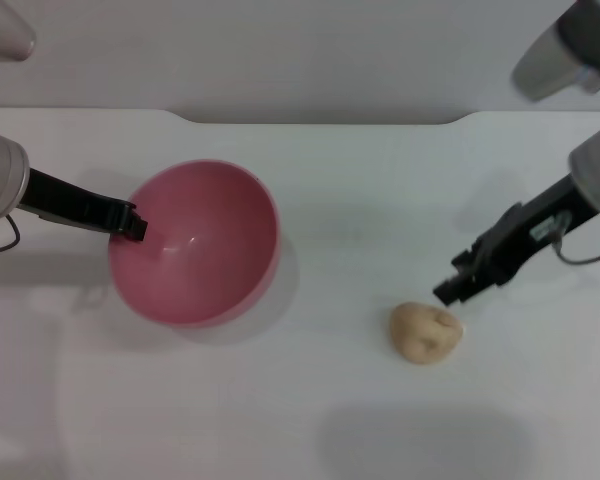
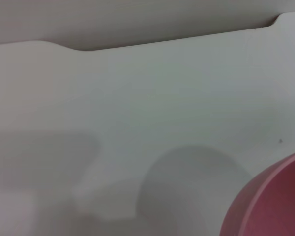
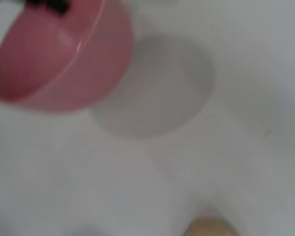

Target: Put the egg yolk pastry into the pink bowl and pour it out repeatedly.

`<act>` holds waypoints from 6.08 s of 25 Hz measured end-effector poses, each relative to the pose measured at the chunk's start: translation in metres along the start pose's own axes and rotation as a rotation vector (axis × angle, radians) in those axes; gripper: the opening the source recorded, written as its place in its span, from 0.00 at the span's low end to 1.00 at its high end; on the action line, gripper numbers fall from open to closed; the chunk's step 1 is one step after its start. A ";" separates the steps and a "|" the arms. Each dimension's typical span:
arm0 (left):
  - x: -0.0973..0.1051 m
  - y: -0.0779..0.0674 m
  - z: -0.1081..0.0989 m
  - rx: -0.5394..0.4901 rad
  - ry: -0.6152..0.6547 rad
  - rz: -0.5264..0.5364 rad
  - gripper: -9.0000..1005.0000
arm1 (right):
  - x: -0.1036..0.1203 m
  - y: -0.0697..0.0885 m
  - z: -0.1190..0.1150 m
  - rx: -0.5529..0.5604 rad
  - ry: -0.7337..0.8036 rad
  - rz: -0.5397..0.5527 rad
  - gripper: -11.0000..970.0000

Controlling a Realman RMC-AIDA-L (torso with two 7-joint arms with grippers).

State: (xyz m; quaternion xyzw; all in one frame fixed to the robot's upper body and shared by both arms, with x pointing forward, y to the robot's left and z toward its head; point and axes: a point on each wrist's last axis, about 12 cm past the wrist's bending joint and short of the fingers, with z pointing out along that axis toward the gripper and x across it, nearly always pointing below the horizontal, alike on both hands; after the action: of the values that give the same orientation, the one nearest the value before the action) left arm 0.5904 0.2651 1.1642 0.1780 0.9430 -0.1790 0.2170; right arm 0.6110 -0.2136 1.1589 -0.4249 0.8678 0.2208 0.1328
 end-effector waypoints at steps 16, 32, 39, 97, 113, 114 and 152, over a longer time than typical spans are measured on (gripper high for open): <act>-0.001 0.001 -0.001 0.006 -0.015 -0.010 0.01 | -0.020 0.035 0.066 0.087 0.165 -0.291 0.47; -0.003 0.001 -0.002 0.003 -0.017 -0.006 0.01 | -0.029 0.031 0.056 0.107 0.047 -0.275 0.38; -0.009 -0.012 0.017 0.030 0.049 0.035 0.01 | -0.070 0.060 0.008 0.098 -0.287 -0.433 0.32; 0.081 -0.134 0.100 -0.791 -1.045 1.259 0.01 | 0.076 -0.044 0.002 0.275 -0.533 0.347 0.55; 0.043 -0.111 0.076 -0.770 -0.977 0.743 0.01 | 0.062 -0.035 0.009 0.244 -0.544 0.222 0.55; 0.033 -0.099 0.068 -0.731 -0.953 0.635 0.01 | 0.056 -0.030 0.013 0.228 -0.538 0.184 0.55; 0.049 0.042 -0.045 0.010 0.037 -0.068 0.01 | 0.007 0.036 0.115 0.155 -0.261 -0.226 0.58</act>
State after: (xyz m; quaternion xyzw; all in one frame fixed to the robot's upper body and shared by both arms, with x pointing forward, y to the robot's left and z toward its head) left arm 0.5511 0.3333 1.1675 0.1501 0.9514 -0.1877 0.1925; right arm 0.5833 -0.1419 1.0660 -0.4761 0.8042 0.1901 0.3007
